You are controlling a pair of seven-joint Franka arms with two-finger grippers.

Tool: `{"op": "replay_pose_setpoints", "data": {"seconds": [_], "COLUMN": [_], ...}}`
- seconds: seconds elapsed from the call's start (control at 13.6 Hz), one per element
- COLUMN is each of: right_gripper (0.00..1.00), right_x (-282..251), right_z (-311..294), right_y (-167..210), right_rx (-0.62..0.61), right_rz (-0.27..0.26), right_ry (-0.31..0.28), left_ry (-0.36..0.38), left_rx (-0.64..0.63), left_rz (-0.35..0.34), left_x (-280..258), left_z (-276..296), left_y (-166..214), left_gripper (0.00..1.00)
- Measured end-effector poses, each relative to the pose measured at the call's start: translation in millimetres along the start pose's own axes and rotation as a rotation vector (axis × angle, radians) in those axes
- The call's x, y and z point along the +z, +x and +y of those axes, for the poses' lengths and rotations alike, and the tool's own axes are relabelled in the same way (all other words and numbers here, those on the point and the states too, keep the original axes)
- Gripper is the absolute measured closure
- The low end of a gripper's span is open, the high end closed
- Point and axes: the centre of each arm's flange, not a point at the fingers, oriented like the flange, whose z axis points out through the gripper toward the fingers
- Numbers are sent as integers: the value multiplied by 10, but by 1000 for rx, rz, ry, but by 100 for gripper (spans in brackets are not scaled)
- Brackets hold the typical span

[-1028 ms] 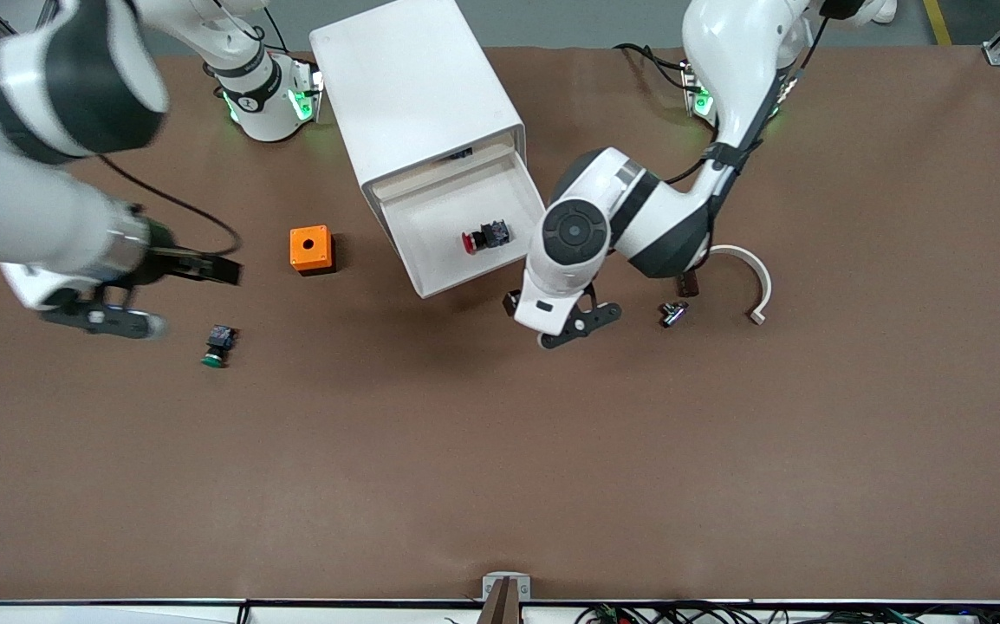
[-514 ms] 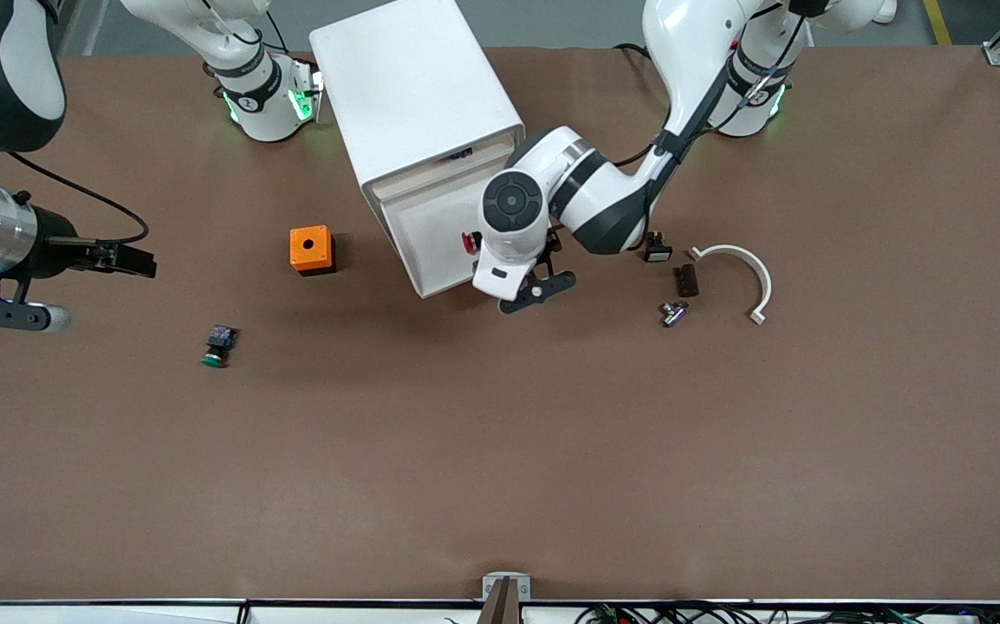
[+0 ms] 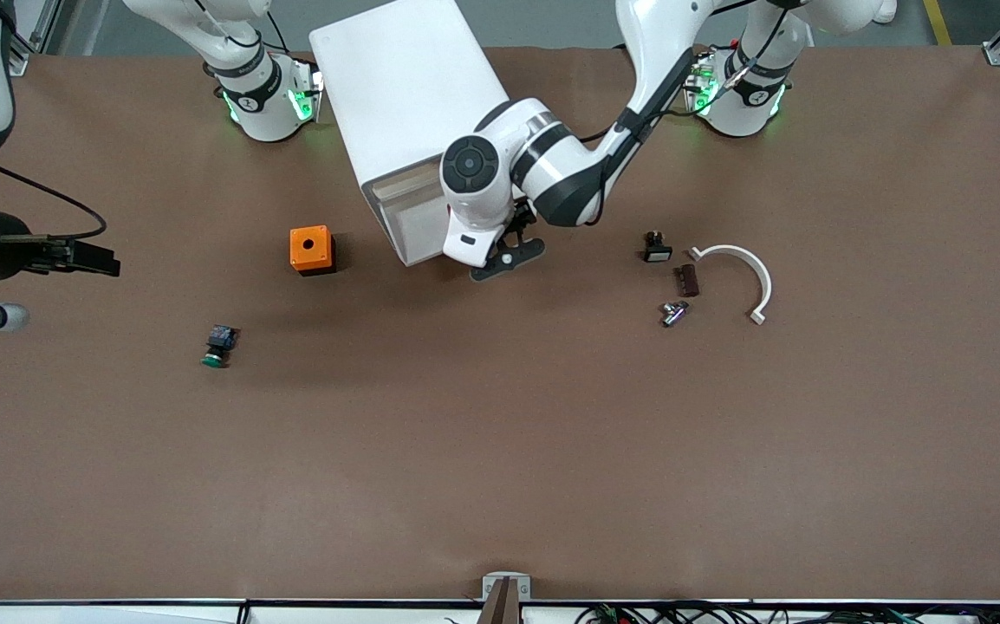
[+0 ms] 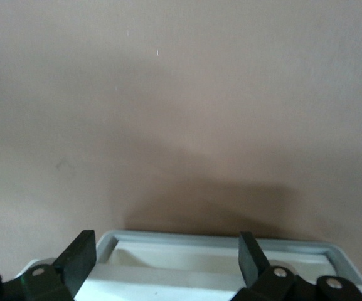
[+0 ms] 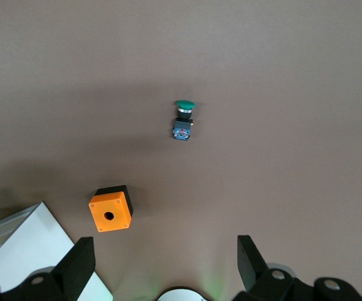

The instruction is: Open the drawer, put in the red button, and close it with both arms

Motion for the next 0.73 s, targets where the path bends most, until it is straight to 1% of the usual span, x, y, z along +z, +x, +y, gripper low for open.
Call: {"op": "replay_pose_setpoints", "data": {"seconds": [0.15, 0.37, 0.51, 0.66, 0.73], "right_gripper": [0, 0, 0, 0, 0], "right_x": [-69, -270, -393, -519, -578], "right_z": [1, -31, -27, 33, 75], "right_y": [-7, -45, -124, -219, -248], "right_rx": [-7, -13, -12, -2, 5], "right_rz": [17, 57, 47, 34, 39], "right_ry": [0, 0, 0, 2, 3], "left_ry": [22, 42, 45, 45, 45], "left_rx": [1, -5, -21, -37, -40], "left_rz": [0, 4, 8, 8, 8], "left_x": [115, 224, 243, 244, 244], "left_z": [33, 70, 90, 89, 88], "left_y": [-264, -595, -724, -723, -718], "left_gripper": [0, 0, 0, 0, 0]}}
